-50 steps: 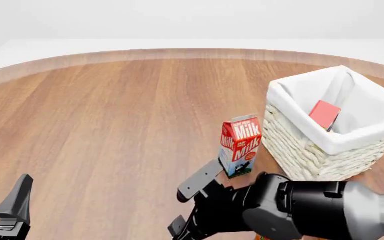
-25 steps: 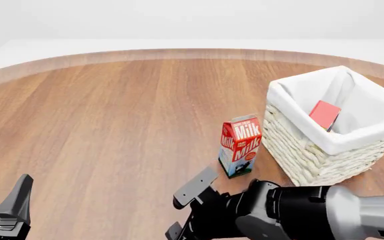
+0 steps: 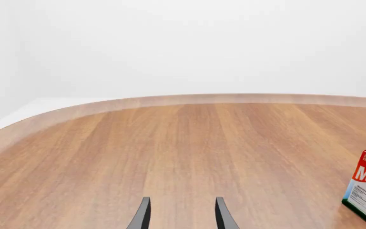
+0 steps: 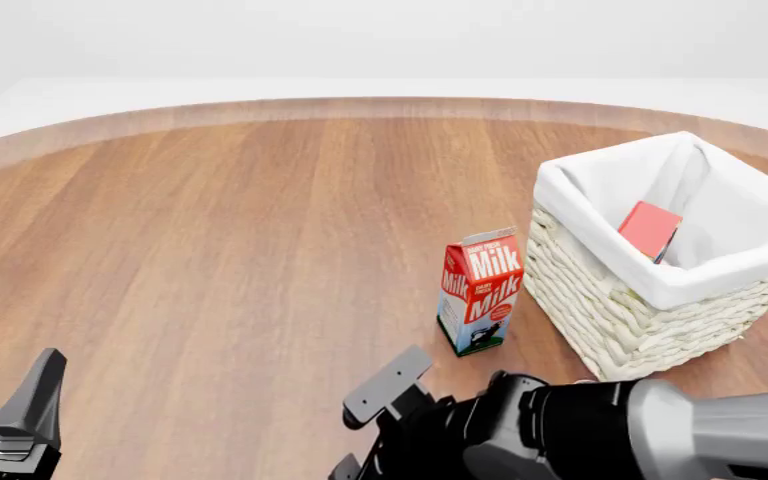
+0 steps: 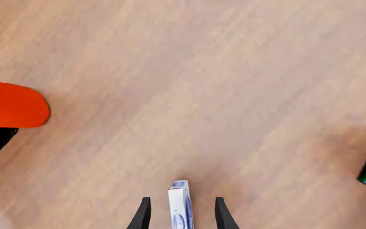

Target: Pick up the cream cheese box and the butter, and put them in the basket.

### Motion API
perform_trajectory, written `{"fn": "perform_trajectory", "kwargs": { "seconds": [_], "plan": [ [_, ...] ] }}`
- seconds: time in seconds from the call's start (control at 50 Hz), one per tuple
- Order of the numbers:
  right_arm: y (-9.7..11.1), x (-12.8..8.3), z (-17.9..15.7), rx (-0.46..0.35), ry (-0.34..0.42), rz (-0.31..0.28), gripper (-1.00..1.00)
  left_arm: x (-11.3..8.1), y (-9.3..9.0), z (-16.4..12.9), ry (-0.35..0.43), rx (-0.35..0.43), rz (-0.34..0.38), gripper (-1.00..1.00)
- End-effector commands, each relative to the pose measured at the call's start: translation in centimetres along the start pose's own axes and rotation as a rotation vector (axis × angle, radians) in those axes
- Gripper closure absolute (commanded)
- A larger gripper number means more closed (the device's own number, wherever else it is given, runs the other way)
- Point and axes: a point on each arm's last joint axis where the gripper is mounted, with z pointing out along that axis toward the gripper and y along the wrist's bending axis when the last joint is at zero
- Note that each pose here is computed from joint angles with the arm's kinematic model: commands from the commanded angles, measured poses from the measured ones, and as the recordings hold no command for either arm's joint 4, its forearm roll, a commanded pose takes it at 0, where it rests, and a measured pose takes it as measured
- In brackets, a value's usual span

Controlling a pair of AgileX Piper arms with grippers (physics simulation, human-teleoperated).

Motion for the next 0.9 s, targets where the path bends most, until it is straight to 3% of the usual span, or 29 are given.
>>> {"fn": "perform_trajectory", "kwargs": {
  "seconds": [0.02, 0.9],
  "plan": [
    [0.2, 0.4, 0.5, -0.004, 0.005, 0.005, -1.00, 0.0, 0.0, 0.0, 0.000, 0.000, 0.000, -1.00],
    [0.1, 1.5, 2.3, -0.006, 0.017, 0.013, -1.00, 0.0, 0.0, 0.0, 0.000, 0.000, 0.000, -1.00]
  ]
}}
